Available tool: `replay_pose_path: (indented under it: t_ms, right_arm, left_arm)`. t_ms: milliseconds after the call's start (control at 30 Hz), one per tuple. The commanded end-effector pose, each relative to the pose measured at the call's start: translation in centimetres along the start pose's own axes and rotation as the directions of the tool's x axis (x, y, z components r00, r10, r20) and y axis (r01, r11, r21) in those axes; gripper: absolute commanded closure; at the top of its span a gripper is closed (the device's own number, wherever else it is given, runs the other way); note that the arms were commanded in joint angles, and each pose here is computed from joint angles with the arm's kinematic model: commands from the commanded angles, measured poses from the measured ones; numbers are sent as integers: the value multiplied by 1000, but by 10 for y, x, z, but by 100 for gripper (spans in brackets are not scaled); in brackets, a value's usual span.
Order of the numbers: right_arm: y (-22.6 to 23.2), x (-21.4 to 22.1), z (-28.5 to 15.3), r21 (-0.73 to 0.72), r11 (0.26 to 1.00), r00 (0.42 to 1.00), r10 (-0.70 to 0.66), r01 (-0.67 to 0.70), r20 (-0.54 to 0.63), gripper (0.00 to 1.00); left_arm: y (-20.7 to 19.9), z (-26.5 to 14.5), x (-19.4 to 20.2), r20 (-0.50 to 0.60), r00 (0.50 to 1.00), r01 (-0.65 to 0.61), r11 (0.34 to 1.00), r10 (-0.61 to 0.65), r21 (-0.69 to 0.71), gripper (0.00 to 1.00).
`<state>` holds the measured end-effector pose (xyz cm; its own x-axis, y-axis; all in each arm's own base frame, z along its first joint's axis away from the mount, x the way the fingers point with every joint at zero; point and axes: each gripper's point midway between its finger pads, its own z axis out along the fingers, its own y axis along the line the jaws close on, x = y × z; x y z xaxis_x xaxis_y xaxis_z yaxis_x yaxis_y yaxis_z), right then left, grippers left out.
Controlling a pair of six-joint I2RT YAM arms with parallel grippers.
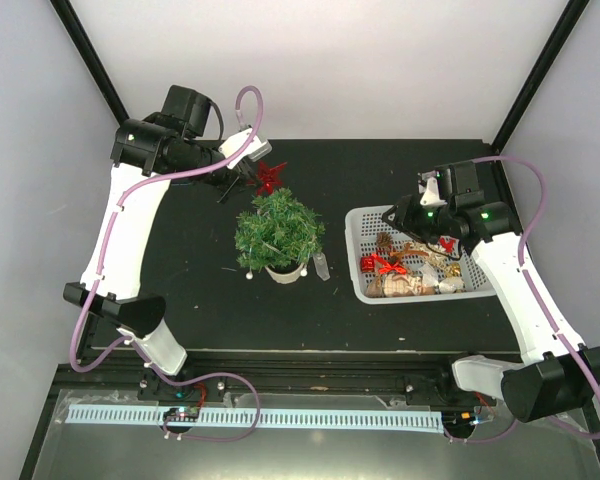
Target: Decorate the small christmas tree
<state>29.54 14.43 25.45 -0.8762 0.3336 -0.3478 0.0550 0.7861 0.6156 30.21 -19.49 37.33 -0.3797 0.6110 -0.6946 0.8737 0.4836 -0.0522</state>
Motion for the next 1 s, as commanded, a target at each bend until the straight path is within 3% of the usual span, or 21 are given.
replay_pose_path:
  t_ms: [0, 967]
  right_arm:
    - [6, -3, 0, -25, 1000, 1000, -18, 18, 9, 56]
    - [2, 0, 2, -18, 1000, 1000, -20, 20, 5, 56]
  left_arm:
    - [-7, -10, -6, 26, 1000, -15, 1000, 15, -3, 98]
    - [-11, 14, 7, -29, 1000, 6, 997, -3, 81, 98]
